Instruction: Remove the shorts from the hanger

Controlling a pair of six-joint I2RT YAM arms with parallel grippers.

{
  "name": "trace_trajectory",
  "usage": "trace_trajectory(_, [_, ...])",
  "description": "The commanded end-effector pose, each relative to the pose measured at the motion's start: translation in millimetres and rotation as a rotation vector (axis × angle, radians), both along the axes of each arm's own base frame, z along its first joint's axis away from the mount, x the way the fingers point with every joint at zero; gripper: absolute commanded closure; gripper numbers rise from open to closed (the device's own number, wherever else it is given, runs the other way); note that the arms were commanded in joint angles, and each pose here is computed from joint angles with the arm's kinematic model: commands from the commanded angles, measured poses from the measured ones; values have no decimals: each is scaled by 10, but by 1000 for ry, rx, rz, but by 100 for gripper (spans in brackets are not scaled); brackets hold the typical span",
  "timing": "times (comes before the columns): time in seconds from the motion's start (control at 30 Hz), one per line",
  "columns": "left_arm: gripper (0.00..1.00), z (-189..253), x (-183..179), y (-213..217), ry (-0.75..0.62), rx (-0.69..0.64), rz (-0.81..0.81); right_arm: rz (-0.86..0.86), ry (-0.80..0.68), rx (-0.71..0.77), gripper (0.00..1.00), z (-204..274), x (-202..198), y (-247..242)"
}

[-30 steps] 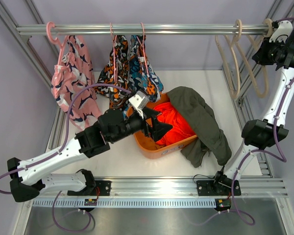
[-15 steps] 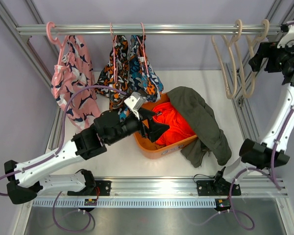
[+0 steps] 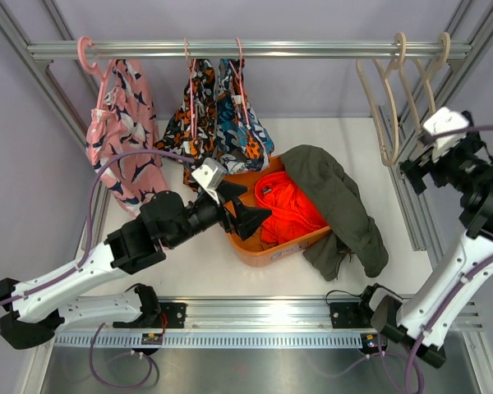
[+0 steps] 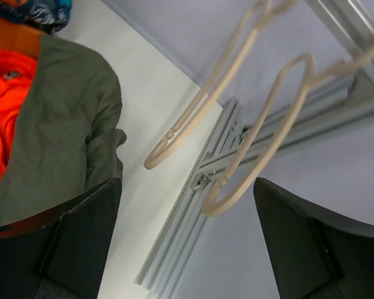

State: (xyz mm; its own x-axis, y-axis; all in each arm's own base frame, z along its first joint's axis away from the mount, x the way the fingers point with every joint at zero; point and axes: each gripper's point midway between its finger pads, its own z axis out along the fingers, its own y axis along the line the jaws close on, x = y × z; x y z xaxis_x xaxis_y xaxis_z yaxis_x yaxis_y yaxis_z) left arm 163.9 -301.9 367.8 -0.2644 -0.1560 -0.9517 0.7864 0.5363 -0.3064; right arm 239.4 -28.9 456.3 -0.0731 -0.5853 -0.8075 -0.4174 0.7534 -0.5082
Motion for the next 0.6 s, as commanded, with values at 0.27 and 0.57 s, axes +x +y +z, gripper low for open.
trace_trajectory(0.27, [1, 47, 19, 91, -17, -15, 32, 358, 583, 36, 15, -1380, -334, 1089])
trace_trajectory(0.57, [1, -18, 26, 174, 23, -49, 69, -149, 677, -14, 8, -2348, 177, 984])
